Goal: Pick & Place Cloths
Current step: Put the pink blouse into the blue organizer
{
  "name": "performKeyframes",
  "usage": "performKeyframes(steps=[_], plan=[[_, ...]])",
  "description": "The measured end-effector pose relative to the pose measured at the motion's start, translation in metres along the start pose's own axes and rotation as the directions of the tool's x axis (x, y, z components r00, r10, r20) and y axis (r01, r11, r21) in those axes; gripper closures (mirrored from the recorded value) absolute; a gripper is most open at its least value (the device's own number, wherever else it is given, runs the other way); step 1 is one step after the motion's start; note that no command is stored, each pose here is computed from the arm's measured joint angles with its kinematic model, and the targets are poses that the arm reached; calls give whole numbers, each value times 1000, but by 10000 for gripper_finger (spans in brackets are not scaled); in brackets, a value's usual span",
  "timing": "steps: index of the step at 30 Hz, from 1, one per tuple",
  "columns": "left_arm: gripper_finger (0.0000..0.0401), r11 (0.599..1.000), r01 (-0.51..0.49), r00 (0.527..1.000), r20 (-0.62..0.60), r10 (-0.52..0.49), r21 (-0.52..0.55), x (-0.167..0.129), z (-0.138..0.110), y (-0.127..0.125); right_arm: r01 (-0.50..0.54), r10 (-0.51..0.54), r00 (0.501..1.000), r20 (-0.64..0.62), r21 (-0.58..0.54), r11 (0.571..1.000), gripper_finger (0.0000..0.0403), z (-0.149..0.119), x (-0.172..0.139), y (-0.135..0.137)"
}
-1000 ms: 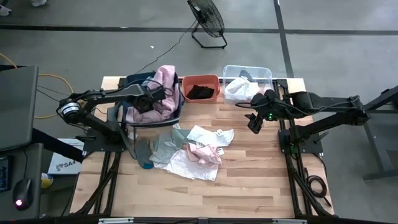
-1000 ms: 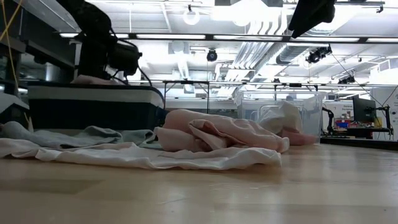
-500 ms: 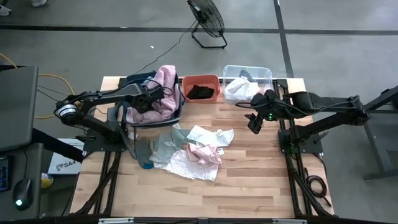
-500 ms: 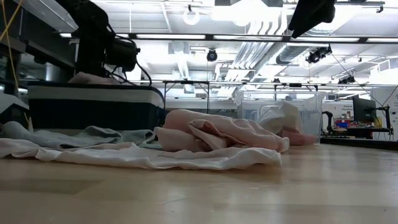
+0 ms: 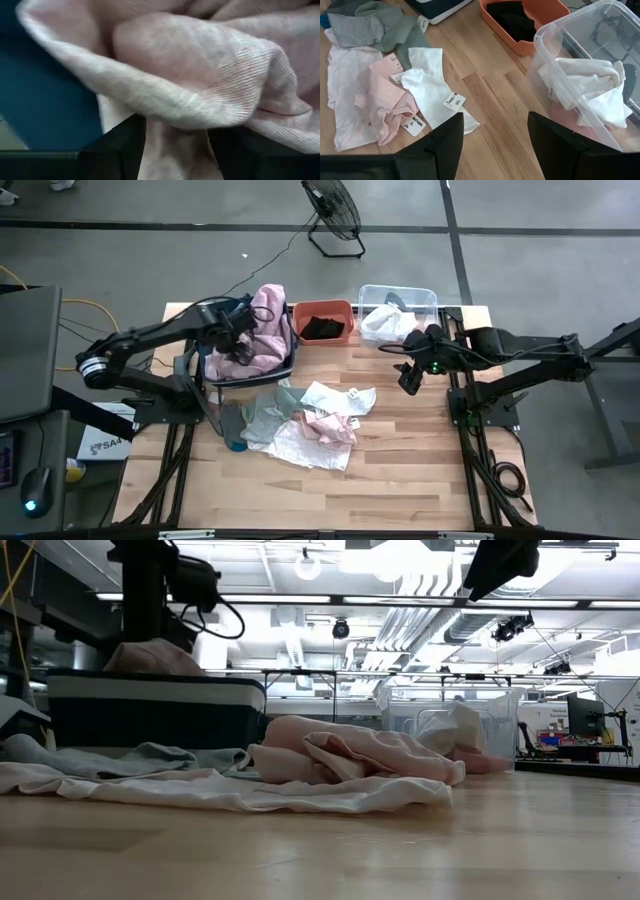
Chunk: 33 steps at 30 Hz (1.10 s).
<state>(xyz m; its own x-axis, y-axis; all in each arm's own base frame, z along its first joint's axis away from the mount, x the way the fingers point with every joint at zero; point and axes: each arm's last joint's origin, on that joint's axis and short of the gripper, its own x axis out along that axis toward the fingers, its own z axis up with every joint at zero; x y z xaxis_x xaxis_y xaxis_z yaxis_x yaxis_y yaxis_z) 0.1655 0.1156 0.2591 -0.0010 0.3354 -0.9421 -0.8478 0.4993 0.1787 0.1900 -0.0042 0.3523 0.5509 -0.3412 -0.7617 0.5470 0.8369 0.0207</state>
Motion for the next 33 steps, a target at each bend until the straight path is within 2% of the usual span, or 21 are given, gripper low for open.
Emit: performKeyframes(steps=[10,17,24,33], plan=[[202,996,-82,994,66,83,-25,-22,6,8,0,0,1000,0,0,1000,190,0,0,0],[201,986,-131,978,151,146,-105,-36,14,11,0,0,1000,0,0,1000,190,0,0,0],[201,987,-75,957,269,112,-144,-48,28,9,0,0,1000,0,0,1000,190,0,0,0],[201,992,79,865,502,-20,-97,-55,56,-2,-2,2,1000,3,1,1000,190,0,0,0]])
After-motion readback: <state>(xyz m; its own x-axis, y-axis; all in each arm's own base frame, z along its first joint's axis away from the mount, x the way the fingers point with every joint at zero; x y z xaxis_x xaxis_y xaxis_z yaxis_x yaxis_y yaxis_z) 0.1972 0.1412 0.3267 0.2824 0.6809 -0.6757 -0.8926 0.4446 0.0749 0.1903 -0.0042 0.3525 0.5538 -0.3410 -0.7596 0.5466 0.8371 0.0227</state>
